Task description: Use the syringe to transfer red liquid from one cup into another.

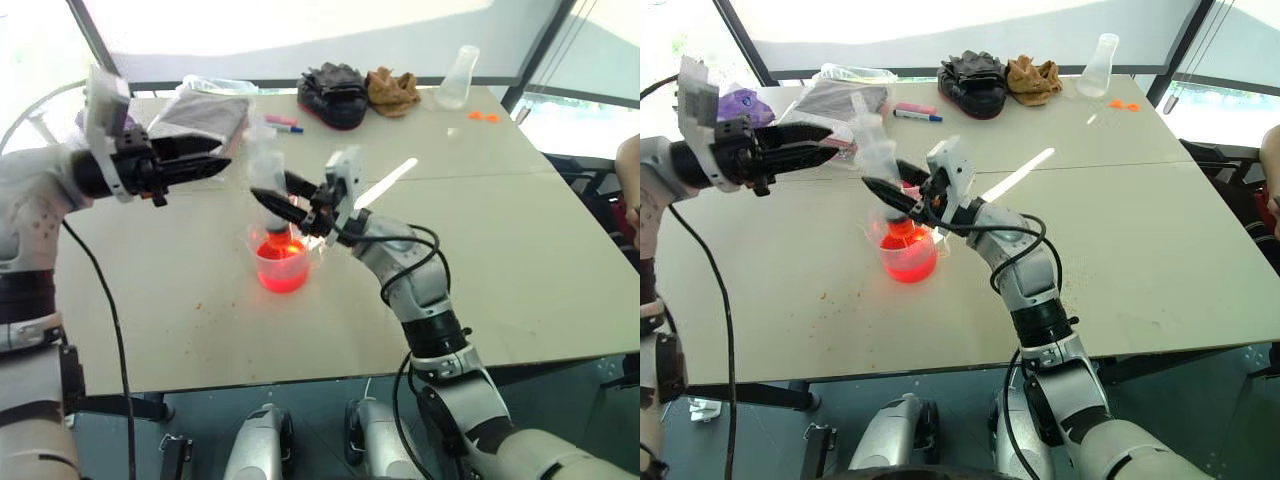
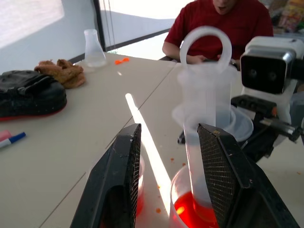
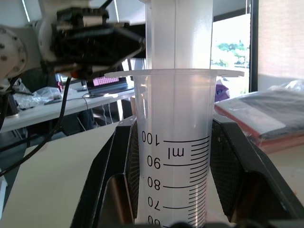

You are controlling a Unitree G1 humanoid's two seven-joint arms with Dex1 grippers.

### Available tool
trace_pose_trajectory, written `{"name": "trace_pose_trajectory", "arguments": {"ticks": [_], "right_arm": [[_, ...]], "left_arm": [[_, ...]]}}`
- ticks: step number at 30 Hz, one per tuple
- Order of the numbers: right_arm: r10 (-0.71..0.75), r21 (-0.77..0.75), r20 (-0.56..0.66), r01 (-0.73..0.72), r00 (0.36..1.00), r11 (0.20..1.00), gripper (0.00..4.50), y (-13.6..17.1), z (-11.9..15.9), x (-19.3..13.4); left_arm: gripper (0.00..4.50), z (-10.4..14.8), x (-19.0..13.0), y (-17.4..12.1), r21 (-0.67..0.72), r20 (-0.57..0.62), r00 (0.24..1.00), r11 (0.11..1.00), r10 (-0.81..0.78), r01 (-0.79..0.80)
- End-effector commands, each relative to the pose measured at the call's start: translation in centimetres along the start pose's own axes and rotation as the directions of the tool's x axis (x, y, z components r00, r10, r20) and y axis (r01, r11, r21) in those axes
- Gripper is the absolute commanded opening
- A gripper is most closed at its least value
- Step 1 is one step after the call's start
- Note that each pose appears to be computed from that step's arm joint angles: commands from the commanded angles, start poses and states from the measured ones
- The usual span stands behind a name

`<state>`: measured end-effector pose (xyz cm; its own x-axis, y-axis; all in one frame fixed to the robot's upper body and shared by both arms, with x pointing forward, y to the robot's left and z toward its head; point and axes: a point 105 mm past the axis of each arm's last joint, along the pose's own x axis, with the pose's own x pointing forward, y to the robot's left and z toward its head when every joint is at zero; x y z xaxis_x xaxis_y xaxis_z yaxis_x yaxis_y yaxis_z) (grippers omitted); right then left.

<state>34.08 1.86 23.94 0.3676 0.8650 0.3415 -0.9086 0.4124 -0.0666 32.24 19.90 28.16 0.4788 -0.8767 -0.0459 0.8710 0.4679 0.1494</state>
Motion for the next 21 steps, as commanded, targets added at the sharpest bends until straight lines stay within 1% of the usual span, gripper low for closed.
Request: {"name": "trace_pose_trajectory", "arguments": {"ticks": [1, 3, 6, 10, 12, 14, 17, 19, 21], "right_arm": [[-0.001, -0.047, 0.087, 0.005, 0.996, 0.999, 1.49, -0.3, 3.0, 0.2], [-0.003, -0.052, 0.094, 0.008, 0.996, 0.999, 1.49, -0.4, 3.3, 0.1], [0.0, -0.046, 0.099, 0.005, 0.995, 0.999, 1.49, -0.5, 3.8, 0.1], [-0.052, 0.025, 0.171, 0.048, 0.984, 0.999, 1.49, -2.1, 6.6, 1.4], [-0.087, 0.016, 0.215, 0.086, 0.973, 0.996, 1.49, -3.3, 8.2, 2.6], [-0.108, -0.014, 0.237, 0.114, 0.966, 0.993, 1.49, -4.2, 9.0, 3.7], [-0.124, -0.054, 0.235, 0.14, 0.964, 0.989, 1.49, -5.3, 8.8, 5.0], [-0.128, -0.08, 0.212, 0.148, 0.969, 0.986, 1.49, -5.9, 7.8, 5.9], [-0.133, -0.096, 0.191, 0.153, 0.973, 0.983, 1.49, -6.2, 6.7, 6.4]], "left_arm": [[1.93, 1.2, -1.9, -0.5, 0.033, 0.007, 0.999, 0.999, 0.037, -0.038], [1.93, 1.0, -2.4, -0.4, 0.022, 0.013, 0.998, 0.997, 0.069, -0.069], [1.93, 0.9, -2.4, 0.2, 0.021, 0.049, 0.991, 0.992, 0.127, -0.128], [1.93, 0.6, -1.8, 1.9, 0.032, 0.113, 0.969, 0.974, 0.22, -0.224], [1.93, 0.2, -1.2, 2.4, 0.018, 0.129, 0.965, 0.972, 0.229, -0.233], [1.93, -0.2, -0.7, 2.8, 0.01, 0.139, 0.963, 0.972, 0.231, -0.235], [1.93, -0.6, -0.1, 3.2, 0.011, 0.141, 0.962, 0.971, 0.233, -0.237], [1.93, -0.8, 0.2, 3.7, 0.021, 0.145, 0.959, 0.968, 0.245, -0.25], [1.93, -0.3, 0.4, 4.5, 0.037, 0.176, 0.946, 0.959, 0.271, -0.282]]}}
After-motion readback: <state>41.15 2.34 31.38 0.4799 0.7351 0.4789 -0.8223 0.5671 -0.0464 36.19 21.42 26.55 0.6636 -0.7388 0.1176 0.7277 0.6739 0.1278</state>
